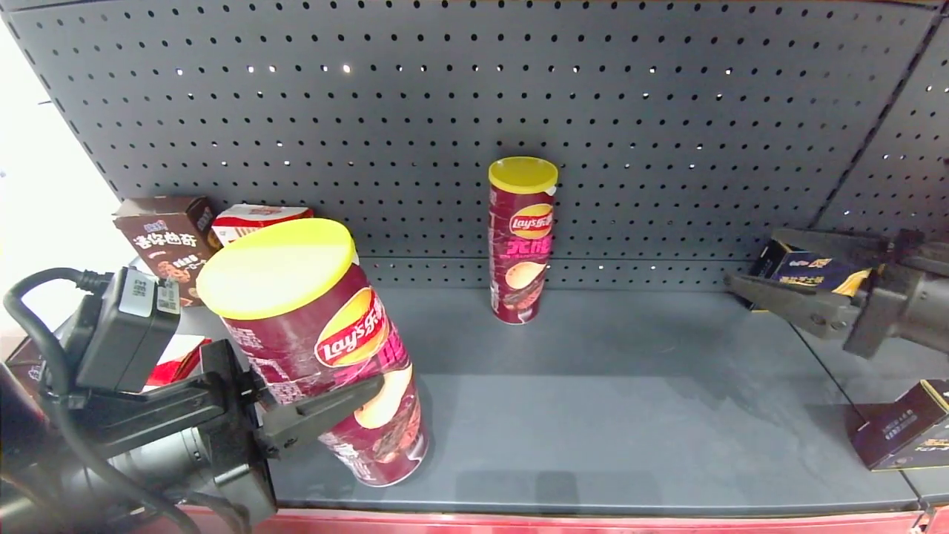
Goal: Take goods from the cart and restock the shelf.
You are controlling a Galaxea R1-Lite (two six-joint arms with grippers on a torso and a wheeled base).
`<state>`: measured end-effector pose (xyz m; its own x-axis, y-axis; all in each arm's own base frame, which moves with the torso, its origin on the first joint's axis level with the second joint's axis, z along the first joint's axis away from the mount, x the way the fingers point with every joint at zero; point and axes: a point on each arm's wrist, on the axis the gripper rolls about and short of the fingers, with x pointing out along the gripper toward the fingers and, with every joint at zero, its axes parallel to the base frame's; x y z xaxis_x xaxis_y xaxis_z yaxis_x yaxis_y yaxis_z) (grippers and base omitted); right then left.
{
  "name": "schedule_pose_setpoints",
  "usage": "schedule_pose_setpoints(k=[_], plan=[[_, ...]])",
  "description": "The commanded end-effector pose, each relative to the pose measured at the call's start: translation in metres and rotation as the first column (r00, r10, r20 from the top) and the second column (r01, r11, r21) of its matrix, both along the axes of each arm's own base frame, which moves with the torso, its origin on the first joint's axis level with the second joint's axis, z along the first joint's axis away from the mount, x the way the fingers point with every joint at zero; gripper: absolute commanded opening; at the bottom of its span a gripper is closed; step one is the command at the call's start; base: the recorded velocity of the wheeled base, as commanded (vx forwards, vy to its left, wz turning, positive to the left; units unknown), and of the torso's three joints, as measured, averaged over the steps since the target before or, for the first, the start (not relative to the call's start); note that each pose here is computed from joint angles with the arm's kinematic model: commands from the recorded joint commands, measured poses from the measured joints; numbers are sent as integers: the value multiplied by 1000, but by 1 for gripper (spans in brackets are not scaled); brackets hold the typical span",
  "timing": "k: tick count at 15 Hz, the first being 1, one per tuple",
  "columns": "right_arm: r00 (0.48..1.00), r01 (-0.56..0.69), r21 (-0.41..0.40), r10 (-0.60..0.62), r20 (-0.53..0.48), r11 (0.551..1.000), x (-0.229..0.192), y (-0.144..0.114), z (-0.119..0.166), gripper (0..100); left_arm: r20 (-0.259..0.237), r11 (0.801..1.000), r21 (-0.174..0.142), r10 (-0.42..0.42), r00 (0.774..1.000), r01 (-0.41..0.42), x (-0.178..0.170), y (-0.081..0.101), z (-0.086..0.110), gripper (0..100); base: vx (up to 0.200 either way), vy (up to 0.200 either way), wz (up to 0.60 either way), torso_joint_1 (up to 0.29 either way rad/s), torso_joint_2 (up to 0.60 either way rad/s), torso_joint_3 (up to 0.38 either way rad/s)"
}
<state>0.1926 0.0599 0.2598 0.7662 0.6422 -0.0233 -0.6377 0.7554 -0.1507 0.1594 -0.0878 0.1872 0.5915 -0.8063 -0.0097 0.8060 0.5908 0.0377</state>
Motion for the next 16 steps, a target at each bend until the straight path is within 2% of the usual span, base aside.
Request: schedule_pose_setpoints(k=[1,4,5,6,16], plan=[[993,-118,-40,117,-27,992,58,22,-4,100,-2,1000,0,1,1000,-1,0,0,0,0,0,0,0,0,0,0],[949,-314,-37,313,-42,949,80,37,-8,100,-8,1000,2,4,1000,-4,-1,0,-2,0,0,0,0,0,0,0],[900,-436,-28,435,-39,899,90,43,-11,100,-8,1000,2,4,1000,-4,-1,0,-2,0,0,0,0,0,0,0],[874,-486,-27,486,-32,873,96,46,-13,100,-8,1000,2,1,1000,-1,-1,0,-2,0,0,0,0,0,0,0],[858,-514,-27,514,-27,857,158,75,-35,100,-4,1000,-1,-5,1000,5,0,-1,0,0,0,0,0,0,0,0]])
